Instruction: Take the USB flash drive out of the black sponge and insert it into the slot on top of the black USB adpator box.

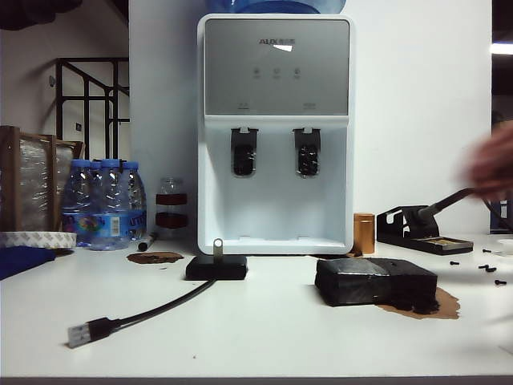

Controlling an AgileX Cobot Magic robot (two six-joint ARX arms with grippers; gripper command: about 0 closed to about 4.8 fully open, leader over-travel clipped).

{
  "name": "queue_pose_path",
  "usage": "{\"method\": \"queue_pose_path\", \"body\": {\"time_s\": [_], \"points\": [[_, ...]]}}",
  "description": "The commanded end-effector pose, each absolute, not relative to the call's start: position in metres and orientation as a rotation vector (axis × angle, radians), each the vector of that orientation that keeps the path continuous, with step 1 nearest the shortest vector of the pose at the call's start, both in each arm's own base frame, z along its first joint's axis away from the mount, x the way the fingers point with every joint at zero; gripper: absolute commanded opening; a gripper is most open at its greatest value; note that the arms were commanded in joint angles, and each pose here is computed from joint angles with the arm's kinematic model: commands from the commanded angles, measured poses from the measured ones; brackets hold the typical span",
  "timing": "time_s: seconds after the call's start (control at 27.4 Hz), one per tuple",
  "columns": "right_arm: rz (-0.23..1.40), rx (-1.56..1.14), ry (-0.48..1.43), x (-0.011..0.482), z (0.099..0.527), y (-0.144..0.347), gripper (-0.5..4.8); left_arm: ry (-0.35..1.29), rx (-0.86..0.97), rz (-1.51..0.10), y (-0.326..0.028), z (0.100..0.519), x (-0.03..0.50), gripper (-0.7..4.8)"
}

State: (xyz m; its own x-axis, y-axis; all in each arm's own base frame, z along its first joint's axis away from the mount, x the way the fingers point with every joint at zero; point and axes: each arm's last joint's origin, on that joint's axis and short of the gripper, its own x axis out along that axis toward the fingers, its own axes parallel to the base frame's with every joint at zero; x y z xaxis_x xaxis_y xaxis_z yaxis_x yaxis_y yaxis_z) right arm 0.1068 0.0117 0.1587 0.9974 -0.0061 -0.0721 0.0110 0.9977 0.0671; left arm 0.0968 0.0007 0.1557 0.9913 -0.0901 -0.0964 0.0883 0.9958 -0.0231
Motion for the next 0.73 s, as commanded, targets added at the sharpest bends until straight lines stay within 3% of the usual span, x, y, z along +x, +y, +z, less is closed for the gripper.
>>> {"method": "queue_pose_path", "body": {"time_s": [0.04,0.73], "points": [[-0.01,0.073,0.059,0.1066,0.1589,0.0115,-0.01,0.09,-0.016,-0.091,0.0006,0.1561,0.0968,-0.05],[-0.01,0.073,0.06,0.1052,0.1587,0.0113,-0.01,0.092,-0.016,-0.09,0.0006,0.1559,0.0968,-0.05]]}}
